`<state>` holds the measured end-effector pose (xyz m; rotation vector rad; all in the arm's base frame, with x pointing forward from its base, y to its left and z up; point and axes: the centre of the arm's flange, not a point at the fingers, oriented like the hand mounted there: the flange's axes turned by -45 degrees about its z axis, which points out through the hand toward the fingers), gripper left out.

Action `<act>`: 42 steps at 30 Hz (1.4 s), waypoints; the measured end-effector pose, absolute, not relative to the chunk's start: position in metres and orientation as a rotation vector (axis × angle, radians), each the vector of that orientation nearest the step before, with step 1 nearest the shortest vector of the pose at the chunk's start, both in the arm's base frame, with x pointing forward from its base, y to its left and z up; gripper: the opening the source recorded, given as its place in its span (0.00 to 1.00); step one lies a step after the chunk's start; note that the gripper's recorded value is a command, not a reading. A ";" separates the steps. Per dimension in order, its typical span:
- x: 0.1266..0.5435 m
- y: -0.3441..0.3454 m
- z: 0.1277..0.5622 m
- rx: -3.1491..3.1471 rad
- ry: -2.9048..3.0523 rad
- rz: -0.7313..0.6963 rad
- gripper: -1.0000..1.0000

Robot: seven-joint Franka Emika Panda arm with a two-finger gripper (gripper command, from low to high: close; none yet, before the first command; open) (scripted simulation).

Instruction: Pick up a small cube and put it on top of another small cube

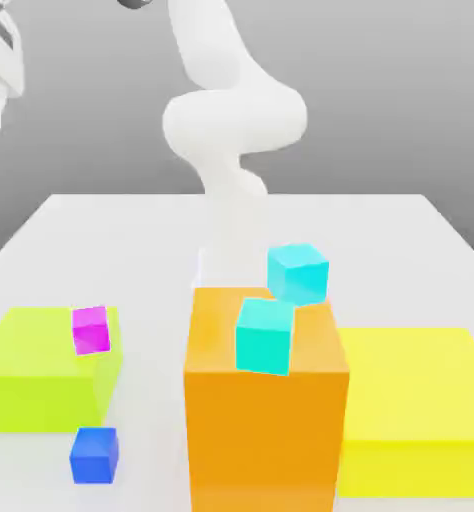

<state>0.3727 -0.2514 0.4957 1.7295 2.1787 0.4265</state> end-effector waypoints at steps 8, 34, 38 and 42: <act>0.404 -0.249 0.394 1.254 2.601 0.248 0.50; 0.431 -0.177 0.132 -0.006 3.140 -0.004 0.00; 0.432 -0.178 0.186 0.007 3.138 -0.007 0.00; 0.432 -0.202 0.256 0.280 3.094 -0.028 0.00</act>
